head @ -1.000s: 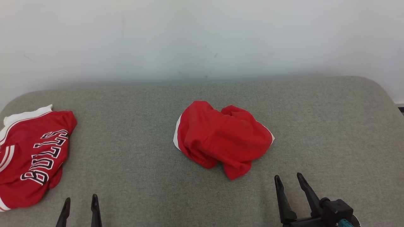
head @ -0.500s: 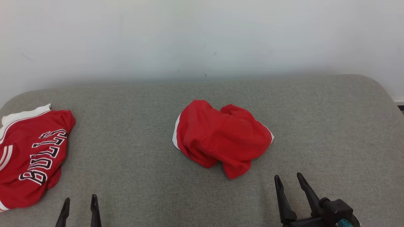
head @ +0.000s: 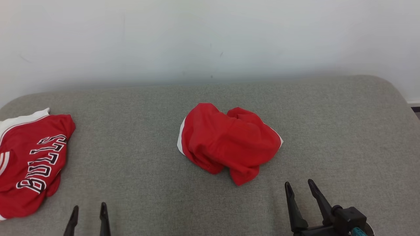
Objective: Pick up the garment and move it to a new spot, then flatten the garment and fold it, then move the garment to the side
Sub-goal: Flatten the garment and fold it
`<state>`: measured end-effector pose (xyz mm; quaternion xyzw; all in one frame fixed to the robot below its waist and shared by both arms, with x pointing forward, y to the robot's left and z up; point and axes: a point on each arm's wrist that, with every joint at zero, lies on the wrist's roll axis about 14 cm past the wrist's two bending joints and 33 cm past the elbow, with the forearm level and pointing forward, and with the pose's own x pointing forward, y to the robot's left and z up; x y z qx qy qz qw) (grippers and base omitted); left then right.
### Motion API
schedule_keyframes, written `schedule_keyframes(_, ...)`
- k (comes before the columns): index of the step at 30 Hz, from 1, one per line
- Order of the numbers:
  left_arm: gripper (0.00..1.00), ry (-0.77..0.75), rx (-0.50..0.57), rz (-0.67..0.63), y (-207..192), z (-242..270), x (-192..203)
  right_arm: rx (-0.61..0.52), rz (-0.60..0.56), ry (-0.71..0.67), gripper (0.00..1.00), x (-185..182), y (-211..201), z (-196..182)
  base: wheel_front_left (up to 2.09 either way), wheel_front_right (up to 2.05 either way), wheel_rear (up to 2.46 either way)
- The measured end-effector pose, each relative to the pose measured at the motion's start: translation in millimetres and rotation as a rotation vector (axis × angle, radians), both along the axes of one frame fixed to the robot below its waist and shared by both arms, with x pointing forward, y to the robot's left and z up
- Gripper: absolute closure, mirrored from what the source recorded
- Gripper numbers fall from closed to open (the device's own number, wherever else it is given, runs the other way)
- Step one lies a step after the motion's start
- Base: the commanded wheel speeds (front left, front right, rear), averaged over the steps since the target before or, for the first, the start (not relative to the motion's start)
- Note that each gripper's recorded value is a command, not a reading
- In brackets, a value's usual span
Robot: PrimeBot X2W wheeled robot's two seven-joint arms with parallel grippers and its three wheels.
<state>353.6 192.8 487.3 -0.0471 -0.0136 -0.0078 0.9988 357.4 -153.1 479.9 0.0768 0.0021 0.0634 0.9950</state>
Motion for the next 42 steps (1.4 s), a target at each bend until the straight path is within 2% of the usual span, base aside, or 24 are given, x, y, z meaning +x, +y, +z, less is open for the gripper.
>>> schedule_keyframes(6, 0.0, -0.002, -0.002, -0.1, -32, 0, 13, 0.006, -0.01, 0.0, 0.0, 2, -3, 0, 0.0, 0.0, 0.0)
schedule_keyframes(17, 0.0, -0.009, -0.058, -0.418, -135, 4, 40, 0.018, -0.075, 0.005, 0.0, 2, -23, -1, 0.0, 0.0, 0.0)
schedule_keyframes(26, 0.0, 0.144, -0.095, -0.652, -206, -37, 37, 0.028, -0.161, 0.029, 0.0, -6, -50, -7, 0.0, 0.0, 0.0)
schedule_keyframes(33, 0.0, 0.227, -0.092, -0.768, -243, -59, 35, 0.019, -0.205, 0.031, 0.0, -9, -64, -6, 0.0, 0.0, 0.0)
schedule_keyframes(42, 0.0, 0.267, -0.108, -0.802, -259, -67, 46, 0.009, -0.236, 0.037, 0.0, -10, -74, -7, 0.0, 0.0, 0.0)
